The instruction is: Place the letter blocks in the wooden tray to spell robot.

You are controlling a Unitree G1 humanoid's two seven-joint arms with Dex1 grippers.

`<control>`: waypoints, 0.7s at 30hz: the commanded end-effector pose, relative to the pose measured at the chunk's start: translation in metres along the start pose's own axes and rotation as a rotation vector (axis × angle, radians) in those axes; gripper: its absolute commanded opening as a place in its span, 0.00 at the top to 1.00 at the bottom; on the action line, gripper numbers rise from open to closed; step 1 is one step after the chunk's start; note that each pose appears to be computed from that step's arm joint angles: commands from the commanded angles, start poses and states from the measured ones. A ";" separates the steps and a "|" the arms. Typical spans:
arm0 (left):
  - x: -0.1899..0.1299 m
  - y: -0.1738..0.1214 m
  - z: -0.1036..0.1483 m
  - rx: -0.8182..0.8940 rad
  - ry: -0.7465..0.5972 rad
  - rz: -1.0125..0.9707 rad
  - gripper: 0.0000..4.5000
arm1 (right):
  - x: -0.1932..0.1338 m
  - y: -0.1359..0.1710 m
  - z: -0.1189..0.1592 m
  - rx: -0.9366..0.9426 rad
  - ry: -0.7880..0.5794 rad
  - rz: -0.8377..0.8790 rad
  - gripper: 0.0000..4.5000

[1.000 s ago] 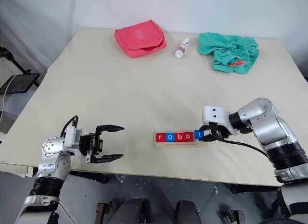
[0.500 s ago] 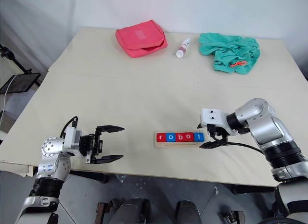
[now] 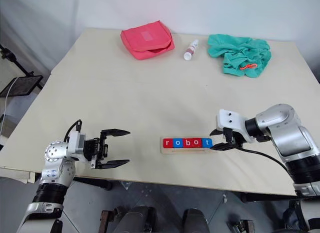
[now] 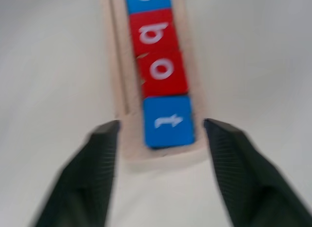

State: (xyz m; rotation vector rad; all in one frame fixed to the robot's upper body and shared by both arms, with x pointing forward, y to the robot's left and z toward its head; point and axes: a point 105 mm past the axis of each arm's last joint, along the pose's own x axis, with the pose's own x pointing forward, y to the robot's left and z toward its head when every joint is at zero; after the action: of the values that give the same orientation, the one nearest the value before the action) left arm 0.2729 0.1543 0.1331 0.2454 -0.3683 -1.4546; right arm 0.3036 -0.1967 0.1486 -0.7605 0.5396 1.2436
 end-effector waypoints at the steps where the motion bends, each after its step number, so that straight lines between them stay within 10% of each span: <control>1: 0.000 0.001 0.002 0.018 0.000 -0.013 0.00 | -0.007 0.000 0.005 -0.019 -0.012 -0.030 0.69; 5: 0.001 0.001 0.003 0.018 0.000 -0.016 0.00 | 0.000 0.002 -0.001 -0.001 -0.002 -0.024 0.99; 21: -0.001 0.000 0.003 0.020 0.007 -0.016 0.00 | 0.008 -0.007 0.002 -0.011 -0.008 -0.055 1.00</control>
State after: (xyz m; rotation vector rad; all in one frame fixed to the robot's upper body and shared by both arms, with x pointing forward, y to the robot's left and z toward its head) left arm 0.2743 0.1557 0.1324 0.2420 -0.3599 -1.4507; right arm 0.3098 -0.1925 0.1335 -0.7512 0.5457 1.2185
